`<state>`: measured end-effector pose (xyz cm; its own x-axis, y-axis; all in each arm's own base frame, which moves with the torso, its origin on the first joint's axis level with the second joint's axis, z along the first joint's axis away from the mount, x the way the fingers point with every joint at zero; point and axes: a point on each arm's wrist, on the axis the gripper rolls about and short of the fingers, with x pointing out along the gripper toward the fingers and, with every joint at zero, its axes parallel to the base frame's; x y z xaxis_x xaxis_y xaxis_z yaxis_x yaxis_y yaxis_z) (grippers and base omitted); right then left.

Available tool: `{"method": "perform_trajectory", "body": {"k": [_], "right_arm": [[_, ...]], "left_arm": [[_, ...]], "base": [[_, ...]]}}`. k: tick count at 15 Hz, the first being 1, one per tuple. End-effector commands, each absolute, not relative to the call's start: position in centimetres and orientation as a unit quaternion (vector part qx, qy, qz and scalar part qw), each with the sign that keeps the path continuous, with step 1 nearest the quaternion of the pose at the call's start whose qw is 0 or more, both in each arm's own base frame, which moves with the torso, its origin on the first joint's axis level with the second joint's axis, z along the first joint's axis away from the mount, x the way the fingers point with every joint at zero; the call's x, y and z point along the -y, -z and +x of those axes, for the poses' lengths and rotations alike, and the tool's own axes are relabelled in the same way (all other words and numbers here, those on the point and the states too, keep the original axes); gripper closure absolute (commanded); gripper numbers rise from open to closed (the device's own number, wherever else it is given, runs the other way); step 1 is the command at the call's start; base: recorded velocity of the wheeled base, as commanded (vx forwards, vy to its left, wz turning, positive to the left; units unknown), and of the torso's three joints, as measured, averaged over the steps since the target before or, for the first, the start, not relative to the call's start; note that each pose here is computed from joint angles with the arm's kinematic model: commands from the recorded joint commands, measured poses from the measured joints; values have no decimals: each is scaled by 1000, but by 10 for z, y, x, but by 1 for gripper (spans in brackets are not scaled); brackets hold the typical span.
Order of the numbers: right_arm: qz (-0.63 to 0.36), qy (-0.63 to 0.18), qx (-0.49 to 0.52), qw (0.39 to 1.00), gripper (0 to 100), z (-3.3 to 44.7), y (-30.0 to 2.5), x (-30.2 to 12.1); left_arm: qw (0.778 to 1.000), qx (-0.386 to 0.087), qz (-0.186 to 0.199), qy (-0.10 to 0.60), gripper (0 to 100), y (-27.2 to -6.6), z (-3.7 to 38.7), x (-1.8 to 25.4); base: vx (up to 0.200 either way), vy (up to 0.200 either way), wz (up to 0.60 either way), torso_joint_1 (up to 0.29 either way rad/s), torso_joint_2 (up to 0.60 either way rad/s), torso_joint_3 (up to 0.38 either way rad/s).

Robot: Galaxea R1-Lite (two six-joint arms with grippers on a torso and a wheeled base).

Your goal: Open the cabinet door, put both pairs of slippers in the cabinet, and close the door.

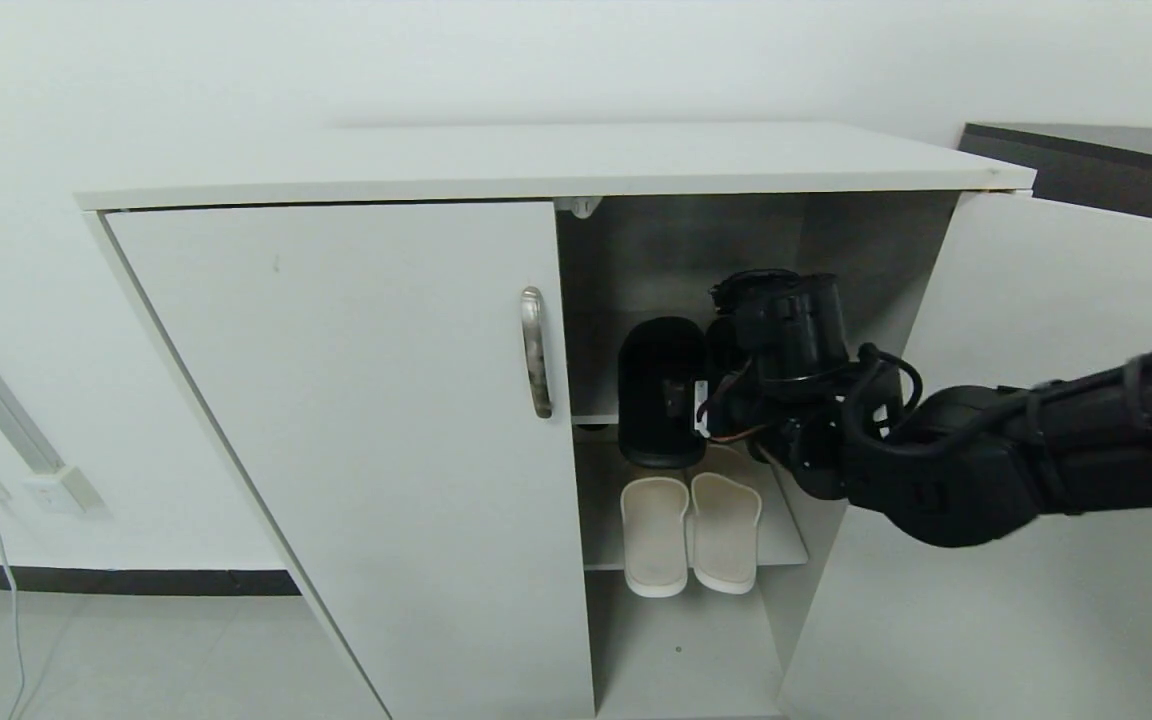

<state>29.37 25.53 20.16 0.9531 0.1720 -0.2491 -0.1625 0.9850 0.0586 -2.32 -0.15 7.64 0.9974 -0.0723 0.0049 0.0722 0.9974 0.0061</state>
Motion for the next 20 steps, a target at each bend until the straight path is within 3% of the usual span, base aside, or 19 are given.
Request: {"method": "perform_trajectory", "body": {"k": [1, 5, 6, 20], "right_arm": [[40, -144, -102, 983, 0, 243, -223, -238], [49, -204, -108, 972, 0, 201, -223, -215], [47, -214, -115, 969, 100, 194, -219, -213], [4, -247, -154, 957, 100, 183, -162, -232]], "left_arm": [[999, 2, 3, 36, 100, -76, -23, 2], [999, 2, 3, 36, 100, -76, -23, 2], [999, 2, 3, 36, 100, -76, -23, 2], [999, 2, 2, 35, 100, -76, -23, 2]], "base": [[0, 0, 0, 0, 0, 0], [0, 0, 0, 0, 0, 0], [0, 0, 0, 0, 0, 0], [0, 0, 0, 0, 0, 0]]}}
